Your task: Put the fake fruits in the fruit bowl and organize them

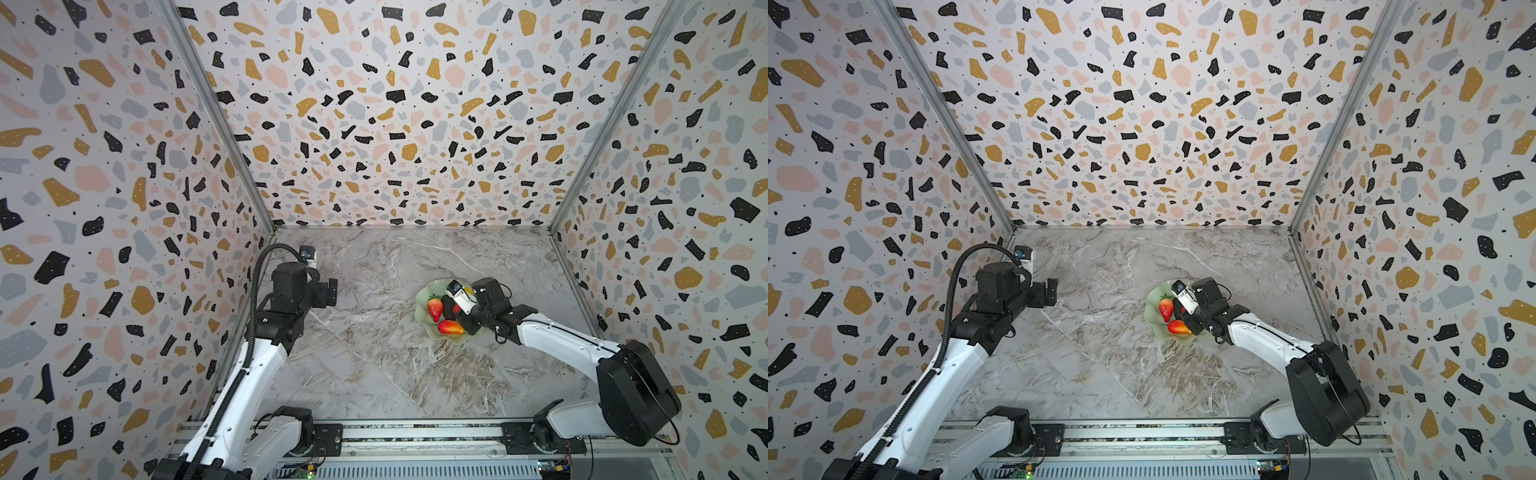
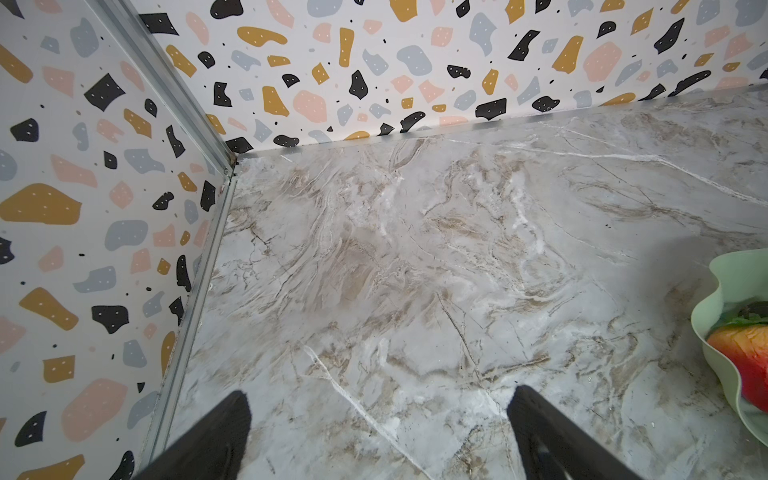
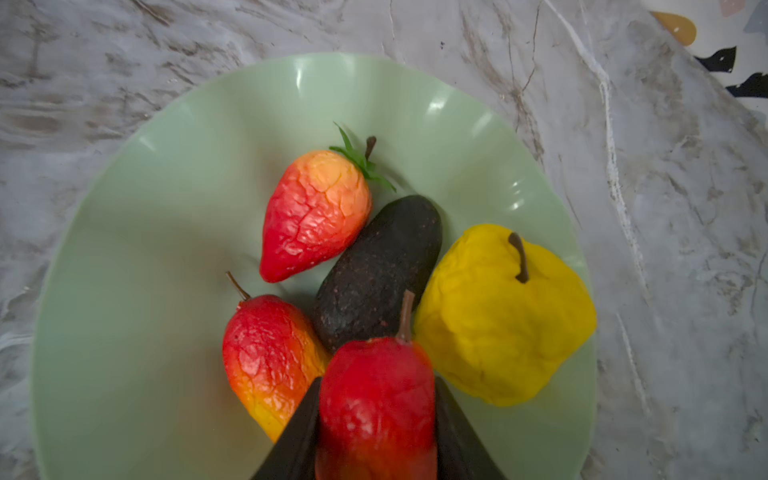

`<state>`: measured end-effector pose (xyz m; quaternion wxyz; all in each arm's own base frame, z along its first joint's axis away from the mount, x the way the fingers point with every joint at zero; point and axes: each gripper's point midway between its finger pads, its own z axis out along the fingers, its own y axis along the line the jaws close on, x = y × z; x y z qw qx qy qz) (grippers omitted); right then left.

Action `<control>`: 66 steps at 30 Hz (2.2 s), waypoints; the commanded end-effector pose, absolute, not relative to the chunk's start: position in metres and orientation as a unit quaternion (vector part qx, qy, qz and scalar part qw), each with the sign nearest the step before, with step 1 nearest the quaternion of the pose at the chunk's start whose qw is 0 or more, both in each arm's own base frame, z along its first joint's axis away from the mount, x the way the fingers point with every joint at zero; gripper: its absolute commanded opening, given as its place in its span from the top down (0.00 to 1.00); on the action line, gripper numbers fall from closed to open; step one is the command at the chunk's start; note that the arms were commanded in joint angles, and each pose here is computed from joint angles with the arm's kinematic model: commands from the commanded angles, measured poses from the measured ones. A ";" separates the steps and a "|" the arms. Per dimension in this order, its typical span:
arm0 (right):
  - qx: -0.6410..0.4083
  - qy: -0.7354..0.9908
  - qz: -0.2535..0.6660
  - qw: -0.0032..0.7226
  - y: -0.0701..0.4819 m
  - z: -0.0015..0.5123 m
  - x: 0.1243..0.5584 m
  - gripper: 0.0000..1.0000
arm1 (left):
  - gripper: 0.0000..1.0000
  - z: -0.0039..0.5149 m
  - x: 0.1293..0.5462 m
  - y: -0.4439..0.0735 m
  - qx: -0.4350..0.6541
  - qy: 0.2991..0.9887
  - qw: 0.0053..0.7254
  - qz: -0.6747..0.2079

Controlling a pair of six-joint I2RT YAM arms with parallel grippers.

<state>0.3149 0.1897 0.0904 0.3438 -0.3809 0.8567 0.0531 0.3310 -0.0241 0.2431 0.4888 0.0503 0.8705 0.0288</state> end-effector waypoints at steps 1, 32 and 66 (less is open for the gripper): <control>-0.362 0.856 0.044 0.367 0.185 0.099 0.324 0.64 | 0.00 0.246 0.334 -0.025 0.054 0.864 0.499 0.028; 0.061 0.717 0.013 0.695 0.005 0.260 0.360 0.01 | 0.00 0.307 0.335 -0.016 -0.031 0.760 0.649 -0.005; 0.012 0.752 -0.050 0.657 0.003 0.125 0.365 0.01 | 0.00 0.136 0.340 0.039 -0.128 0.729 0.658 0.140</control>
